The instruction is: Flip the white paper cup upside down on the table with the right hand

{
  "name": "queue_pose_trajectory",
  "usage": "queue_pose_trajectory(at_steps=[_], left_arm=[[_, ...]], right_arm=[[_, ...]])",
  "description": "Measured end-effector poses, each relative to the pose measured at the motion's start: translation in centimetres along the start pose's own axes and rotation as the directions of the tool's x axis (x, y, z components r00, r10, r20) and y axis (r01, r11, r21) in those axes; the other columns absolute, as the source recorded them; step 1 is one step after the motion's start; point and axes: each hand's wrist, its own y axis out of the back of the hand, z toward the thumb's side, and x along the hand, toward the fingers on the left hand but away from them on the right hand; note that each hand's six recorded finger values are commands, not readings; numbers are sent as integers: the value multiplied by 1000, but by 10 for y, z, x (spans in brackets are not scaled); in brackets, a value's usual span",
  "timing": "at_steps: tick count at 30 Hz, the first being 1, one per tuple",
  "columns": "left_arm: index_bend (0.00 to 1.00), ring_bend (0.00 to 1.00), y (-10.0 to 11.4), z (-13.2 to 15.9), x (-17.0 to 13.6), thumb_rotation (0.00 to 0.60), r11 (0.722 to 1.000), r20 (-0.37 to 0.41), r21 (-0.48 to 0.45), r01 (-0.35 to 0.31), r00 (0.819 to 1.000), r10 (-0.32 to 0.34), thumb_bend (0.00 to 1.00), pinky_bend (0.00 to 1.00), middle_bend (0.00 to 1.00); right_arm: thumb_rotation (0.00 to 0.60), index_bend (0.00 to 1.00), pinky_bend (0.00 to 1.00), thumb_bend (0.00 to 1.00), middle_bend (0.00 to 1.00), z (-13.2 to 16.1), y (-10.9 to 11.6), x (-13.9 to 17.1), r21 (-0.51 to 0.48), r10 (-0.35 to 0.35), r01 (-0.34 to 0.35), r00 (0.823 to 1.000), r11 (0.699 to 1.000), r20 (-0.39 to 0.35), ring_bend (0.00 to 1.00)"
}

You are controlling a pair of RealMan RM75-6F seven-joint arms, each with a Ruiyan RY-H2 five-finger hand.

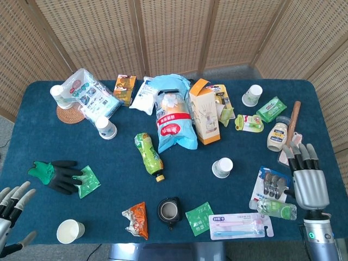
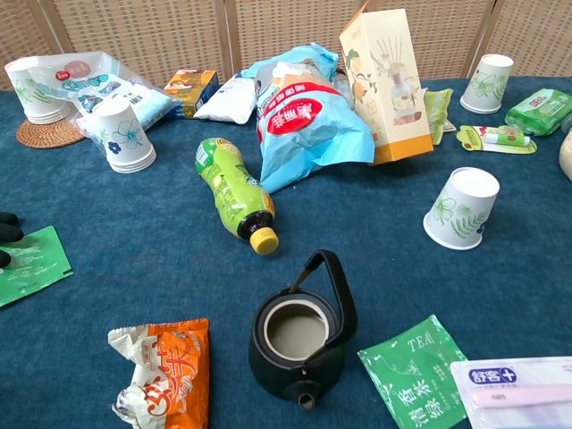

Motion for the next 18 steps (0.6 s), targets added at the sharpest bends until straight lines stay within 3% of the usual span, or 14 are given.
queue_pose_trajectory(at_steps=[12, 18], left_arm=[[0, 0, 2, -2, 2, 600, 999, -24, 34, -42, 999, 43, 270, 0, 0], [0, 0, -1, 0, 2, 600, 998, -24, 42, -37, 999, 38, 270, 0, 0]], right_arm=[[600, 17, 0, 27, 0, -13, 6, 14, 1, 6, -6, 996, 1000, 84, 0], [600, 25, 0, 41, 0, -10, 13, 15, -18, -21, 23, 996, 1000, 81, 0]])
